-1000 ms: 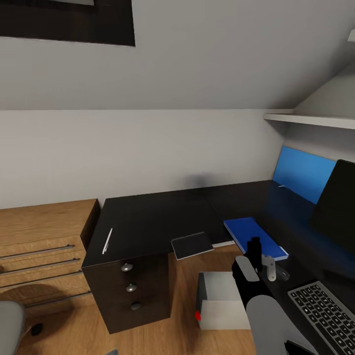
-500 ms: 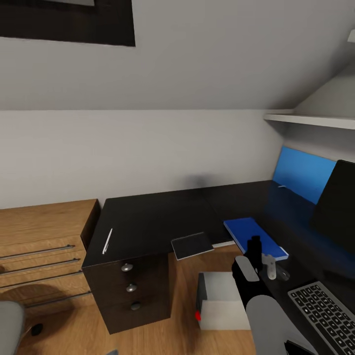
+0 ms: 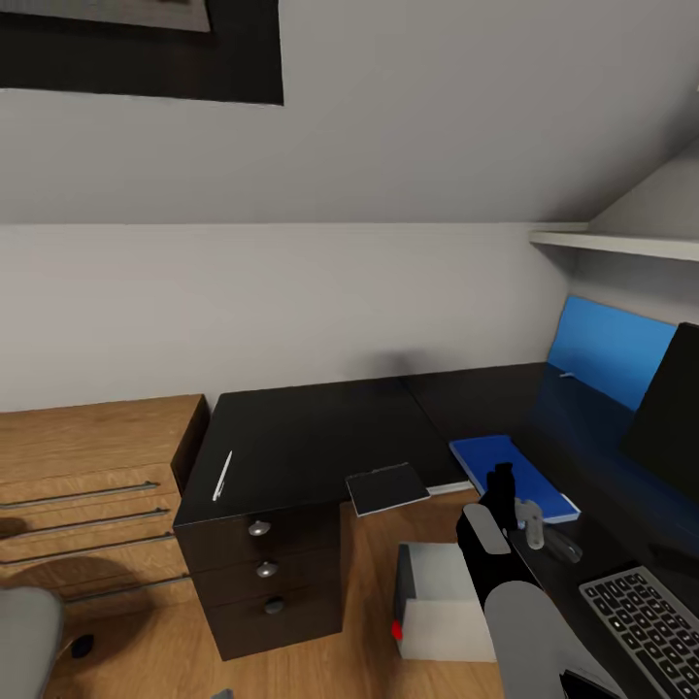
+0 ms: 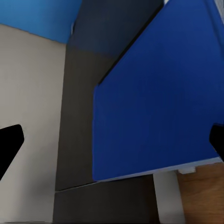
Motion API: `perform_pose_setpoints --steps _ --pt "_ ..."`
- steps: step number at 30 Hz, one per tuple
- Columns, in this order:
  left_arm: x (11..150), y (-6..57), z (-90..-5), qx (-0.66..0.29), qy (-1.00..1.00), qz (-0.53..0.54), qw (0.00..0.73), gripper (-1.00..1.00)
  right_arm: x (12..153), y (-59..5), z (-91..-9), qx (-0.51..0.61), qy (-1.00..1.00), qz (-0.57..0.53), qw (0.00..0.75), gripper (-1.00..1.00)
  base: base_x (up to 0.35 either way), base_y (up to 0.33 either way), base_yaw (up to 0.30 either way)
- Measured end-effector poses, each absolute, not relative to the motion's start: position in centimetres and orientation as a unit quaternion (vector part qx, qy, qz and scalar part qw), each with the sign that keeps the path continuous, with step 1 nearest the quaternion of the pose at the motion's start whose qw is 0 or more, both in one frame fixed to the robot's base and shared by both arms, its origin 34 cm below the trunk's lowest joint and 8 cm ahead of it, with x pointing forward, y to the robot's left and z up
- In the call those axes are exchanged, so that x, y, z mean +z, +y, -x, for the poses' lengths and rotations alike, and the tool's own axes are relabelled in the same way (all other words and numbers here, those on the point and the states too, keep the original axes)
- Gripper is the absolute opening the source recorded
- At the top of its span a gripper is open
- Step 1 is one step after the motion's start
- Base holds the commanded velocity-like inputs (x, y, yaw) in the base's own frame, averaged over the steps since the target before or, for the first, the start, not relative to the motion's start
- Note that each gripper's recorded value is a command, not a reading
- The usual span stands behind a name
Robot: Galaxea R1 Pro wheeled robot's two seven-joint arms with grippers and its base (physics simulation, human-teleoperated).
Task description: In the bedroom, organize the workspace by keeping the computer under the desk, ensuring the monitor is on the desk, placing the keyboard on the desk next to the monitor, placing the mouse on the desk next to the keyboard, moving the folder from the swivel chair onto the desk next to the mouse, stacking the notebook on top of the folder with the pen on top of the notebook, and positioning the swivel chair next to the desk.
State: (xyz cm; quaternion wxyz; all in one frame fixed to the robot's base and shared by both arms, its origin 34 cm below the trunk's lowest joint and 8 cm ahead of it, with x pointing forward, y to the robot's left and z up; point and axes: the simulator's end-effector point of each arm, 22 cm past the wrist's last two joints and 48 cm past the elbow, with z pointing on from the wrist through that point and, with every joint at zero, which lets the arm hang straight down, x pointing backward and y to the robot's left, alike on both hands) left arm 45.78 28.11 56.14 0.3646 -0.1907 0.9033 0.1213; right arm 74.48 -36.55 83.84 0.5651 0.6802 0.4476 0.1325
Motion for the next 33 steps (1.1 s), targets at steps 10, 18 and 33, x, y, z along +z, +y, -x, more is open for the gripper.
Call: perform_pose_setpoints --steps 10,18,33 --pt "56.5 28.0 -46.1 0.119 0.901 0.19 0.37 1.0 84.2 -36.3 -74.4 0.136 0.448 -0.68 0.564 1.0 0.0 0.0 0.146" --pt "56.8 28.0 -46.4 0.119 0.9 0.191 0.374 1.0 83.0 -35.2 -74.2 0.134 0.467 -0.677 0.553 1.0 0.0 0.0 0.141" --pt "56.8 28.0 -46.4 0.118 0.9 0.191 0.375 1.0 83.9 -29.7 -76.6 0.172 0.539 -0.59 0.577 1.0 0.0 0.0 0.128"
